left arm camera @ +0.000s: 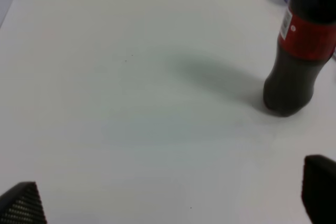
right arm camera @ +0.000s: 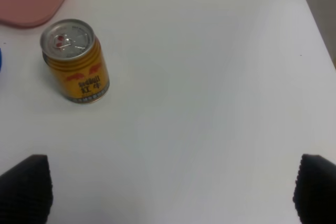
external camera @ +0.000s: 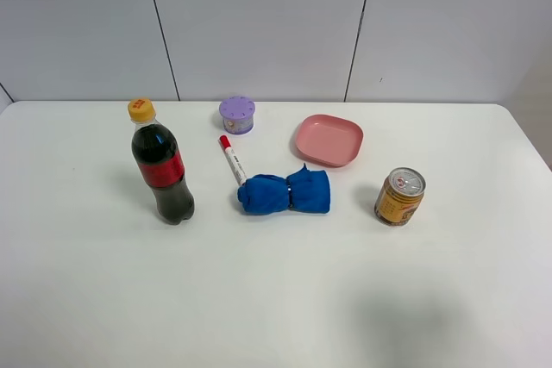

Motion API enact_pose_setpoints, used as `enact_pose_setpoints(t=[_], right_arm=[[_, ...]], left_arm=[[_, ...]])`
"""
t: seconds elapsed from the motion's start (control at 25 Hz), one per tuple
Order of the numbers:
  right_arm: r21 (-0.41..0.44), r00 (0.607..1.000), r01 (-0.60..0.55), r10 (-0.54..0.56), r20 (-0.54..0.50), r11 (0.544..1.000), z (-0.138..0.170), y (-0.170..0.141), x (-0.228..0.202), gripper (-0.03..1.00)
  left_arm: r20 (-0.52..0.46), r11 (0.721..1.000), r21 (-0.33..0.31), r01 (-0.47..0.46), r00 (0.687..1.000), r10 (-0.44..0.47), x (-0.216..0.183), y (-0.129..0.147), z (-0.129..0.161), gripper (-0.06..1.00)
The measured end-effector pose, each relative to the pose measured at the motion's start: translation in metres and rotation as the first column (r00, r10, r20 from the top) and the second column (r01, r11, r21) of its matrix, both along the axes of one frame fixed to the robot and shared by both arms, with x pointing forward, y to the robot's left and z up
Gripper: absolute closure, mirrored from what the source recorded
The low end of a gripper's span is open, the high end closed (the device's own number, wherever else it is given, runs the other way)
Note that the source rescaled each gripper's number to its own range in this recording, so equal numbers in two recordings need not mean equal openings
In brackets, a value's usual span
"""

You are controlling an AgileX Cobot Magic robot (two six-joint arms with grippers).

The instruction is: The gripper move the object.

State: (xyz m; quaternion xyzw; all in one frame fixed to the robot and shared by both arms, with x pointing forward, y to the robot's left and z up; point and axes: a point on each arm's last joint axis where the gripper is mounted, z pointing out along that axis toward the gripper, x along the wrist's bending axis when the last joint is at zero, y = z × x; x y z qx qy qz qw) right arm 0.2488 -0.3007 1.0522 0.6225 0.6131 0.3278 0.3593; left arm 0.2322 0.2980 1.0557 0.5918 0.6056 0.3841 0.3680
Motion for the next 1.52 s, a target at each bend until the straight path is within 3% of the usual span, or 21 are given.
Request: enact_pose_setpoints(t=[0.52, 0.72, 1.52], right_arm=[[0.001, 1.0, -0.011, 0.011, 0.003, 1.0, 0.0, 0.001, -0.001, 0.02], [0.008, 0.996, 0.008, -0.009, 0.086, 1.0, 0.0, 0.0, -0.014, 0.02], [0.004, 0.996, 0.025, -0.025, 0.089, 1.0, 0.0, -0.001, -0.014, 0.02]], left_arm=[[0.0, 1.0, 0.0, 0.0, 1.0, 0.0, 0.0, 0.0, 0.0, -0.06], [0.0, 1.0, 0.0, 0.0, 1.0, 0.0, 0.0, 0.0, 0.0, -0.06], [0.0, 1.0, 0.0, 0.0, 1.0, 0.0, 0.0, 0.0, 0.0, -0.06]])
